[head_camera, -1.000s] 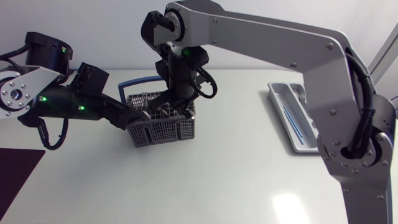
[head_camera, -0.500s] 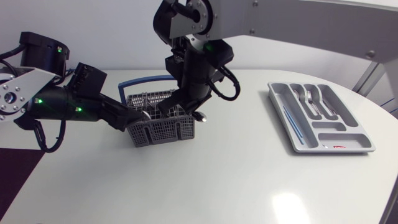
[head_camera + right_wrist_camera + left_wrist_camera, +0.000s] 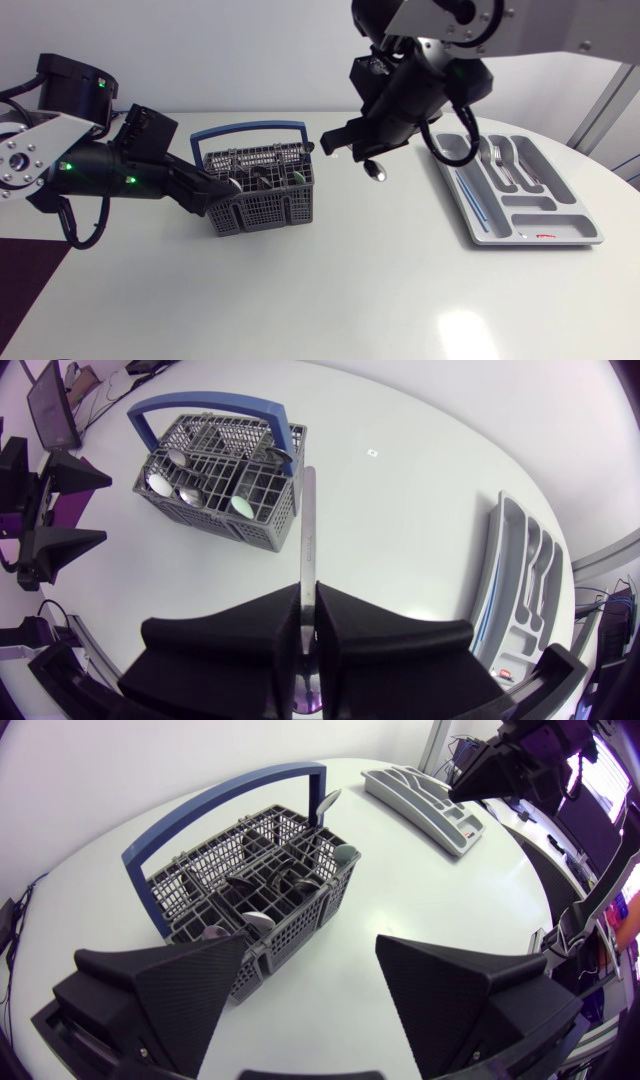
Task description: Unload the cutlery basket into the drawer organizer.
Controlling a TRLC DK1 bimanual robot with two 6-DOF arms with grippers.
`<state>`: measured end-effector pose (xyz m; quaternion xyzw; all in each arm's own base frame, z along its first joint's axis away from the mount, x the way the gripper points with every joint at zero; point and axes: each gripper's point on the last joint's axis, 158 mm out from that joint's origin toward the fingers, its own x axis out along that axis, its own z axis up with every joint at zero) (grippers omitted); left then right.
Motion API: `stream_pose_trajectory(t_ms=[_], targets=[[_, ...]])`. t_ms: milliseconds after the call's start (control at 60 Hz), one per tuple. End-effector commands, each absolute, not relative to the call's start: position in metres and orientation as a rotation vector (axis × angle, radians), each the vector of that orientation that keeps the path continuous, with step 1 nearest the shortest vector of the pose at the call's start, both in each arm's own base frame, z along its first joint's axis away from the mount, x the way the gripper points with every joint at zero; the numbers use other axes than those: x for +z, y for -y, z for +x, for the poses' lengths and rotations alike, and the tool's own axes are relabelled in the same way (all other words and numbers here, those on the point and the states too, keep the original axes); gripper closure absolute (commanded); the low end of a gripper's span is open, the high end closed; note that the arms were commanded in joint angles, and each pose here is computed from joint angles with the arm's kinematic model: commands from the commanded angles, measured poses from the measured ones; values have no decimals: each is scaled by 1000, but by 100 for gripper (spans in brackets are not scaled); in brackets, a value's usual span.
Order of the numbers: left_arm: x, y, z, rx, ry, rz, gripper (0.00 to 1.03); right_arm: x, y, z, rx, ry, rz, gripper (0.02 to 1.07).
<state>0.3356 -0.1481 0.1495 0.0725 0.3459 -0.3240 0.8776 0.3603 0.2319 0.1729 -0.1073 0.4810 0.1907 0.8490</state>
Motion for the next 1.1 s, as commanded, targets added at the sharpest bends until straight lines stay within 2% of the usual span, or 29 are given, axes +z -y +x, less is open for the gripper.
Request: stream_pose_trajectory(t_ms=[0, 233, 500, 650, 967, 1083], targets=[[146, 153, 329, -703, -719, 168, 12, 177, -215, 357, 388, -995, -224, 101], [147, 158, 327, -715, -718, 167, 12, 153, -189, 343, 367, -1060, -234, 101], [146, 159, 325, -716, -722, 169, 12, 173, -147, 364, 295, -945, -180, 101], [147, 159, 325, -713, -722, 168, 12, 149, -124, 358, 258, -1010, -175, 101], [146, 160, 325, -713, -723, 167, 12, 141, -86, 360, 214, -1064, -105, 101], [146, 160, 324, -715, -725, 167, 12, 130, -86, 350, 252, -1118, -101, 101]])
